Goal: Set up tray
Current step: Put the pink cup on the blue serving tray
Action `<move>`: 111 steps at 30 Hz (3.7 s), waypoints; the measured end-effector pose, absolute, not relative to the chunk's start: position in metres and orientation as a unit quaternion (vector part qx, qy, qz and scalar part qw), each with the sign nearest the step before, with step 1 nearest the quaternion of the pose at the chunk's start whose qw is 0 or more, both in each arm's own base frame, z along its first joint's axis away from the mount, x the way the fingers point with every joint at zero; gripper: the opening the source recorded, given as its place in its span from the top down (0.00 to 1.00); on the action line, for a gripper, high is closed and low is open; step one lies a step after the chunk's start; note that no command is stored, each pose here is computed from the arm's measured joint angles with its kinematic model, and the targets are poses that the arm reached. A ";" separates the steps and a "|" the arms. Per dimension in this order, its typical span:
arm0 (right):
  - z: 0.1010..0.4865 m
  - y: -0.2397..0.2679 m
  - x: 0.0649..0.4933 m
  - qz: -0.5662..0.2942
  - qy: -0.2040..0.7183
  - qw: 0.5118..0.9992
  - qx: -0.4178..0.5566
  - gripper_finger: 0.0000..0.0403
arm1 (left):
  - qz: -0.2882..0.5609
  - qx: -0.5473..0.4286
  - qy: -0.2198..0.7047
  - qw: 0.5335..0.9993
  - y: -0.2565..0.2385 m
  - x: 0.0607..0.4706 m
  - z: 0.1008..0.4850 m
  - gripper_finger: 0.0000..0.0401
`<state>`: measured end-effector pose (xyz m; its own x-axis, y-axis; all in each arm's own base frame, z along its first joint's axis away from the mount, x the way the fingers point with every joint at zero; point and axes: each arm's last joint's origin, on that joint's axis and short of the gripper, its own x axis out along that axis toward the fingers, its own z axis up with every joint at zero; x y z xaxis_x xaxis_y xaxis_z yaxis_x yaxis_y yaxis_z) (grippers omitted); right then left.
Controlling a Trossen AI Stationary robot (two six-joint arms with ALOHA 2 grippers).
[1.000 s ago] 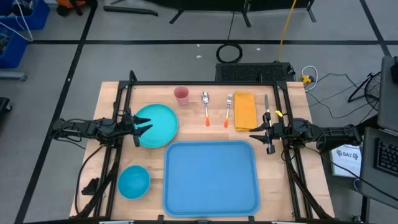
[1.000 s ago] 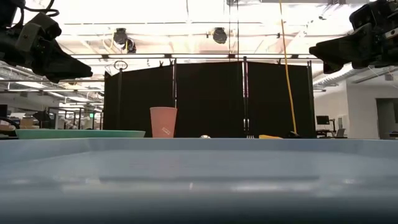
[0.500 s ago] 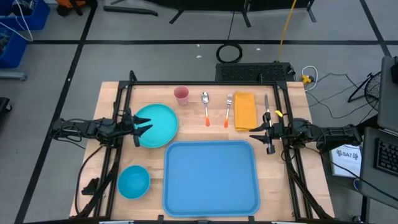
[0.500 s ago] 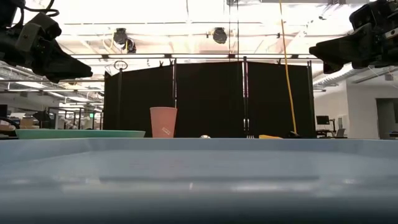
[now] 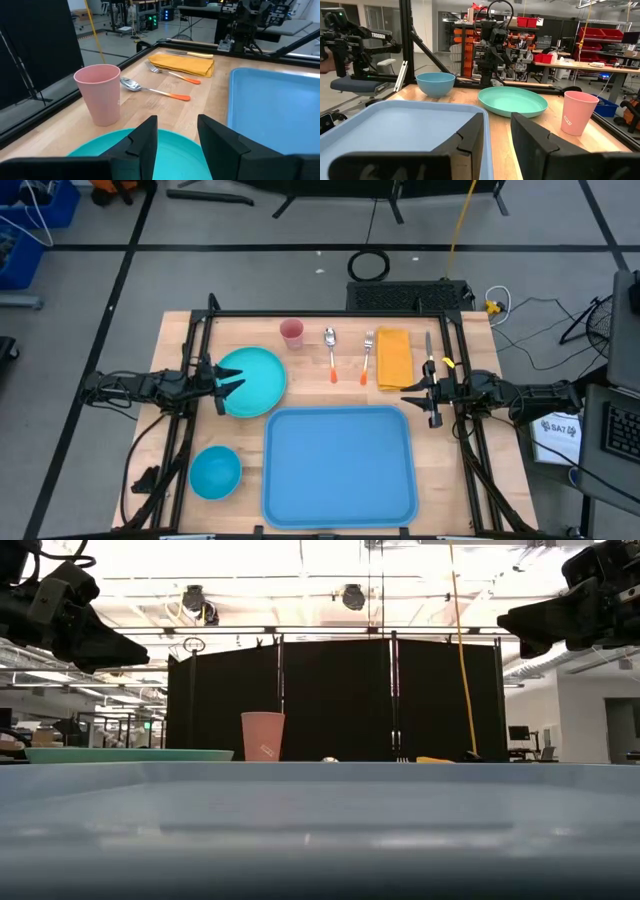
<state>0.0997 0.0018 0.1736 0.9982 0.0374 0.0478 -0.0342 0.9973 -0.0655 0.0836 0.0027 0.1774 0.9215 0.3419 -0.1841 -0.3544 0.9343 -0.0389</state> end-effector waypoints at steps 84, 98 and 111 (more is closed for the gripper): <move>0.174 -0.011 0.098 -0.196 -0.015 0.979 -0.052 0.78 | 0.306 -0.259 0.427 0.811 0.211 0.247 0.275 0.82; 0.174 -0.011 0.098 -0.195 -0.016 0.979 -0.052 0.78 | 0.343 -0.278 0.470 0.764 0.217 0.263 0.241 0.54; 0.174 -0.011 0.098 -0.195 -0.016 0.979 -0.052 0.78 | 0.340 -0.280 0.474 0.762 0.226 0.277 0.215 0.54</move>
<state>0.0975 -0.0110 0.1742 0.9232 -0.3808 0.0513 0.3841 0.9184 -0.0955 0.2773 0.2263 0.2153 0.3200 0.2527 -0.9131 -0.7841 0.6116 -0.1055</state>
